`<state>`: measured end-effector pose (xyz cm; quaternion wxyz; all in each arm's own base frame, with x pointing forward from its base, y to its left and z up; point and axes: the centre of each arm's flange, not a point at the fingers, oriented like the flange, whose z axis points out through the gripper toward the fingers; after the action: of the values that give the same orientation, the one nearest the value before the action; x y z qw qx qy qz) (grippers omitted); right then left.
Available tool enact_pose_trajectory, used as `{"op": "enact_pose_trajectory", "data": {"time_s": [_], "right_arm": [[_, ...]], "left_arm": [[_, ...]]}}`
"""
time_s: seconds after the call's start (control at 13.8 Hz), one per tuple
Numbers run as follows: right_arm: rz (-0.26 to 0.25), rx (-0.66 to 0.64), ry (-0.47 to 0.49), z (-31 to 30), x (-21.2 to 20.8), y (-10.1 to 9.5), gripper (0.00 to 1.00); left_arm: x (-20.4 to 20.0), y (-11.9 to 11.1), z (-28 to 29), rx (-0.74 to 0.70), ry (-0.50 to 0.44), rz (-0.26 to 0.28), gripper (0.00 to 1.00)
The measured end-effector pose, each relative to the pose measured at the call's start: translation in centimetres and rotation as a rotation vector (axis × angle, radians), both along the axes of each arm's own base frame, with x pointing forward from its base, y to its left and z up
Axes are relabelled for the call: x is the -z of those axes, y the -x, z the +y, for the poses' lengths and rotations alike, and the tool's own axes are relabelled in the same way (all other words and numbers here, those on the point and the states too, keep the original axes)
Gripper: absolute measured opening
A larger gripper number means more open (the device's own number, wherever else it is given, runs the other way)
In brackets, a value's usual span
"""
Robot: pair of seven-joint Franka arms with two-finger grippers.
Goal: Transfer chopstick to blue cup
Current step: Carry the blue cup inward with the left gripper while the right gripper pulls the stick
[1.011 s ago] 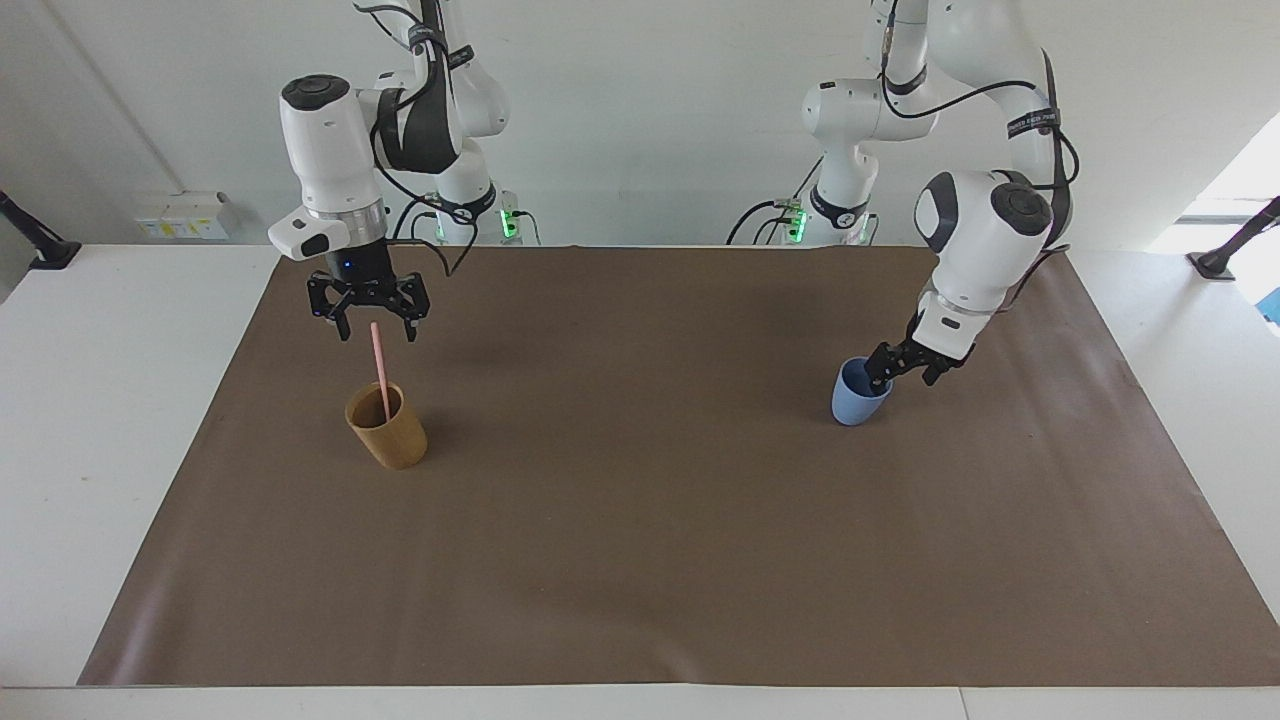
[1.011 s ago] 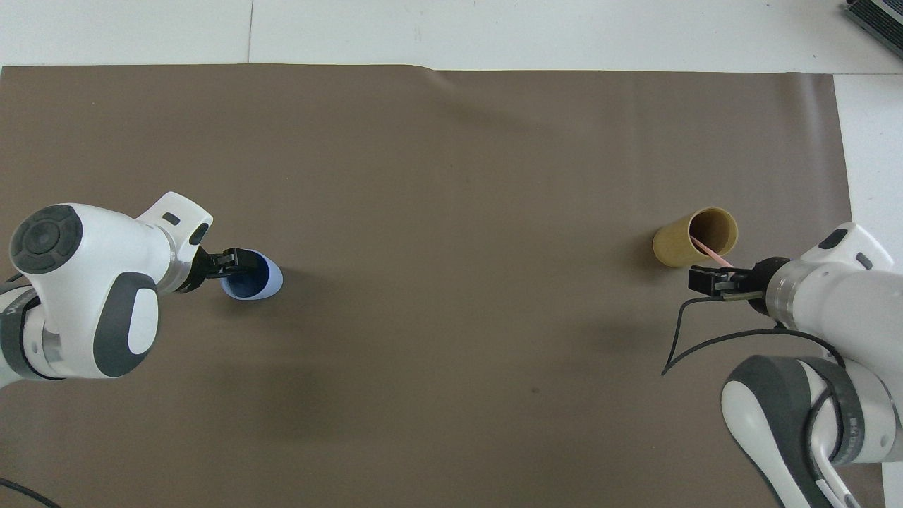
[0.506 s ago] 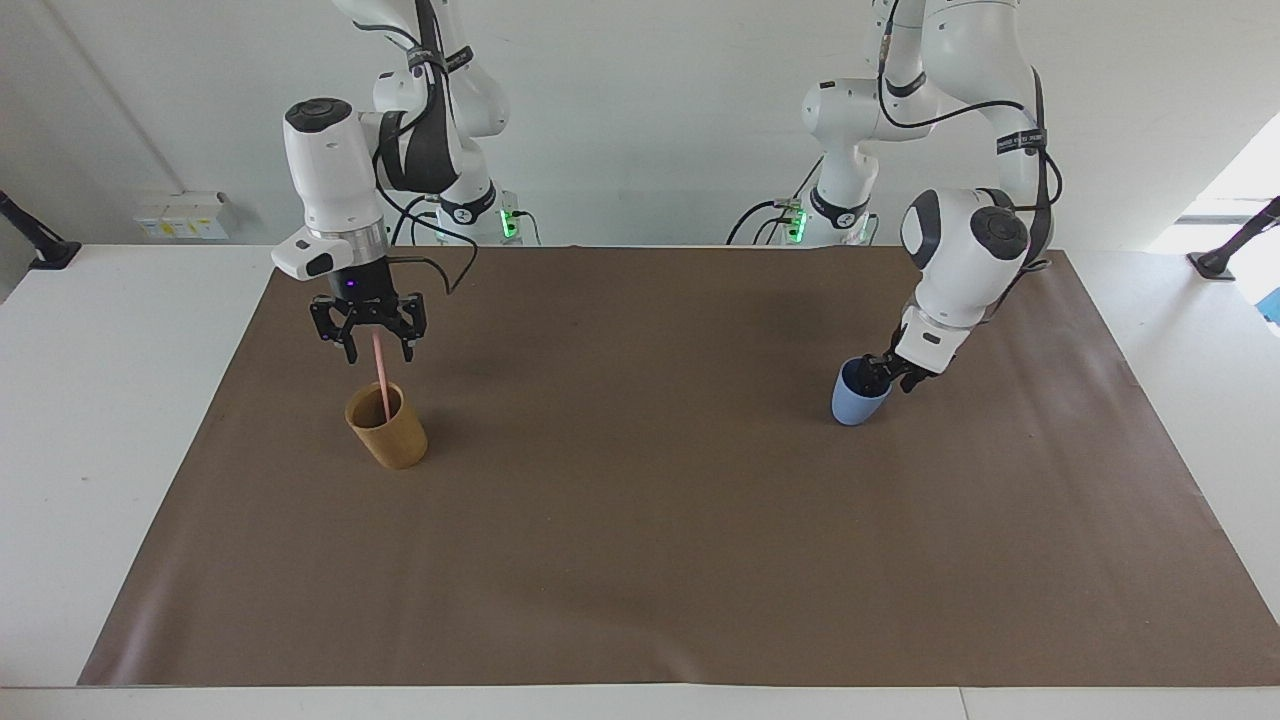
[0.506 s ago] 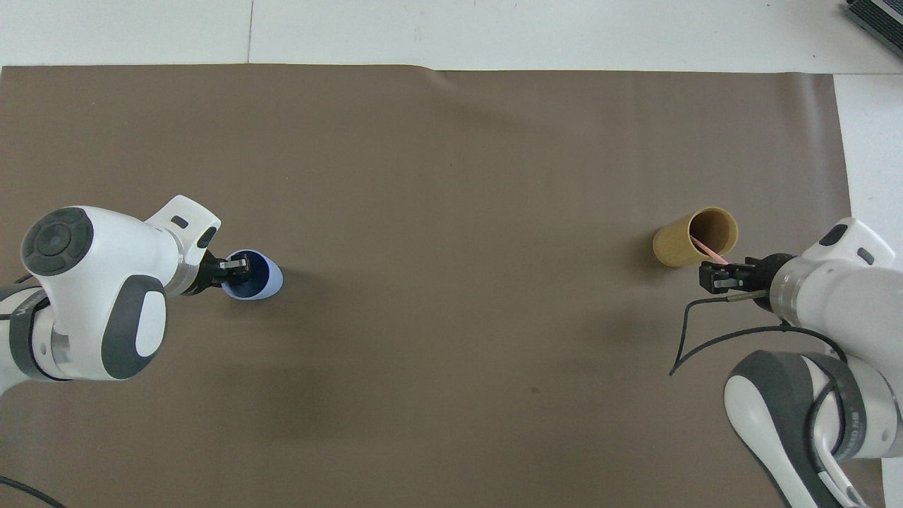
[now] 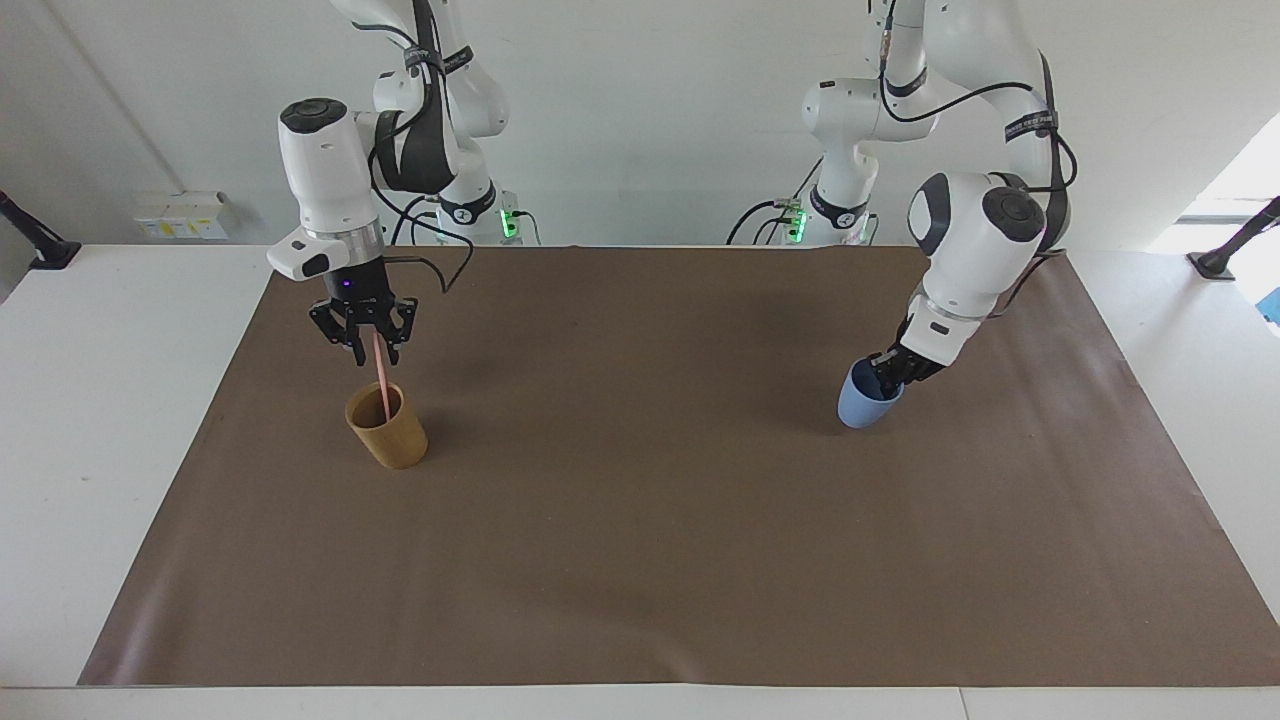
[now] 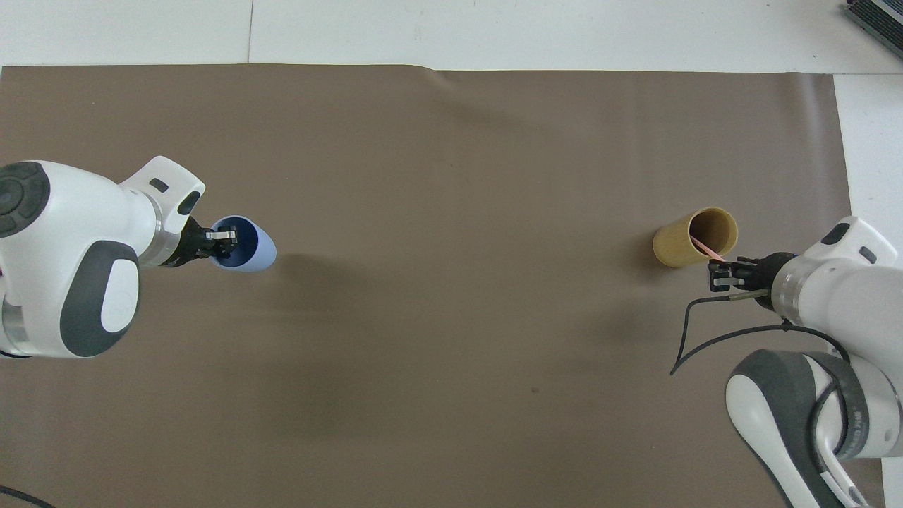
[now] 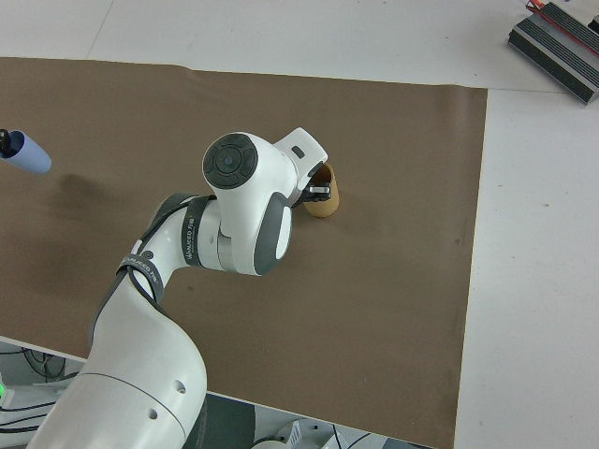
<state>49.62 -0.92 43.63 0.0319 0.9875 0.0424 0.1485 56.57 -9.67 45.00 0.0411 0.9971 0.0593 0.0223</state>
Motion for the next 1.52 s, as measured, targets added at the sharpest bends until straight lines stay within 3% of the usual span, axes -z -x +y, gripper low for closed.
{"op": "enact_pose_trajectory", "data": {"time_s": [0.14, 0.29, 0.58, 0.72, 0.94, 1.3, 1.52], "right_arm": [[0.000, 0.000, 0.000, 0.0, -0.1, -0.1, 0.23], [-0.001, 0.000, 0.000, 0.0, -0.3, -0.1, 0.17], [-0.001, 0.001, 0.000, 0.0, -0.4, -0.1, 0.08], [0.000, 0.002, 0.000, -0.1, -0.4, -0.1, 0.08], [0.006, 0.004, 0.000, -0.1, -0.8, -0.3, 0.08], [0.073, 0.010, 0.000, -0.1, -5.4, -1.3, 0.08], [0.102, 0.014, -0.001, -0.1, -8.5, -1.7, 0.08]], "left_arm": [[-4.0, -0.4, -0.7, 0.016, 0.002, 0.012, 0.05], [-6.2, 0.0, -3.8, 0.020, 0.005, 0.015, 0.05], [-5.9, 3.0, -14.0, 0.056, 0.010, 0.027, 0.05], [-4.1, 4.2, -18.7, 0.045, 0.013, 0.034, 0.05], [1.7, 5.8, -26.2, 0.039, 0.009, 0.045, 0.05], [6.0, 7.4, -31.7, 0.023, 0.034, 0.025, 0.05], [9.2, 8.5, -34.0, 0.015, 0.028, 0.040, 0.05]]}}
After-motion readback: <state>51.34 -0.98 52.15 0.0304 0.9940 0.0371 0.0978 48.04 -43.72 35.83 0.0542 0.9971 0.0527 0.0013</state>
